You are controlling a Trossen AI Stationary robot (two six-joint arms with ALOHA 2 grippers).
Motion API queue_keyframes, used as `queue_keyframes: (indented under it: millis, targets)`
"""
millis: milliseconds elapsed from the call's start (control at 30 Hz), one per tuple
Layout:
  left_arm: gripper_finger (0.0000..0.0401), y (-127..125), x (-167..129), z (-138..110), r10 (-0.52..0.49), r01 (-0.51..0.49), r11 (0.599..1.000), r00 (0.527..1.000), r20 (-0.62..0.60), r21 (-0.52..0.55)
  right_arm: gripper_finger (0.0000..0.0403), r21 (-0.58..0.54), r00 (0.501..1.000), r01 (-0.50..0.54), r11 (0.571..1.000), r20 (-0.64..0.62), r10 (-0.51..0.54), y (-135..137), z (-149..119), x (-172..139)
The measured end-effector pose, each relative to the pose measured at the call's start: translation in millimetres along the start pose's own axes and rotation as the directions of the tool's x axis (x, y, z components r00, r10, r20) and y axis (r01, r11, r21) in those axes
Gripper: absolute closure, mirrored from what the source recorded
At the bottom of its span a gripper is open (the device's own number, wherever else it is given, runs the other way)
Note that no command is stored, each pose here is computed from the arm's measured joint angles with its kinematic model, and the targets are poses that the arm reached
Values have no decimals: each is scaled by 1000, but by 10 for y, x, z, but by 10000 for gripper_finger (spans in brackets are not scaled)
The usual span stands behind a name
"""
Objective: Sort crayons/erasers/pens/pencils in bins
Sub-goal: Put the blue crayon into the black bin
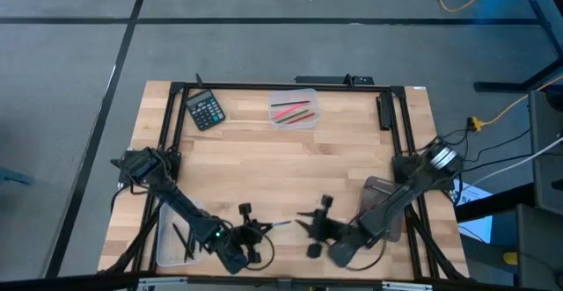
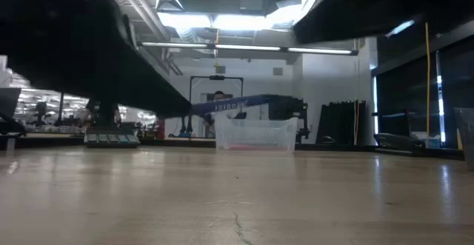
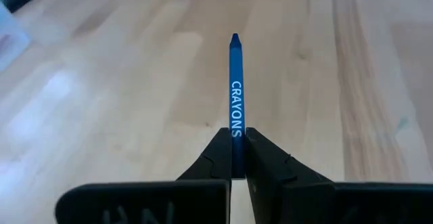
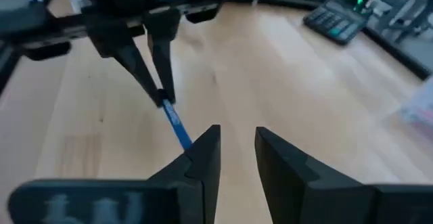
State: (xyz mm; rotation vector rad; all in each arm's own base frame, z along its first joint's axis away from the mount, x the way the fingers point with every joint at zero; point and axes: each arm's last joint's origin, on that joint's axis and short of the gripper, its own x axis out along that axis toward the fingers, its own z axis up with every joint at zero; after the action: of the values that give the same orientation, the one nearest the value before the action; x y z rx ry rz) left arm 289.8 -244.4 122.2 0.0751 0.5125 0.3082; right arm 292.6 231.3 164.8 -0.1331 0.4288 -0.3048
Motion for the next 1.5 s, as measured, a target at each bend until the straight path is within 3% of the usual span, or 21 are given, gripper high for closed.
queue_keyframes:
  millis: [133,233,333,433,600,900,1067,1267,1500]
  targets:
    - [388,67,13,120,39,-36,997,999,37,-73,306,116,995,11,993,102,-23,-421,32,-364]
    - [387,135,-9,248,80,-73,993,994,76,-96,306,238,979,-78,968,200,30,-684,-32,-559]
    - [387,222,-42,403,122,-107,986,986,116,-124,306,326,941,-240,915,311,136,-822,-162,-623]
    - [387,281,-57,503,136,-115,981,982,133,-155,306,355,929,-301,885,320,187,-872,-346,-608]
    - [387,311,-31,537,148,-126,980,979,138,-154,306,368,939,-285,885,292,181,-861,-454,-565]
    - [387,427,140,575,156,-142,981,982,105,-135,304,309,929,-286,907,321,183,-827,-256,-477]
    - [387,584,289,644,203,-194,976,975,91,-95,274,329,944,-259,908,284,167,-873,-286,-383]
    - [387,874,262,952,248,-234,965,961,123,-115,226,346,952,-215,913,282,117,-855,-335,-335]
    - [387,1118,64,1263,265,-243,961,948,177,-134,213,327,929,-155,932,369,26,-1010,-165,-219]
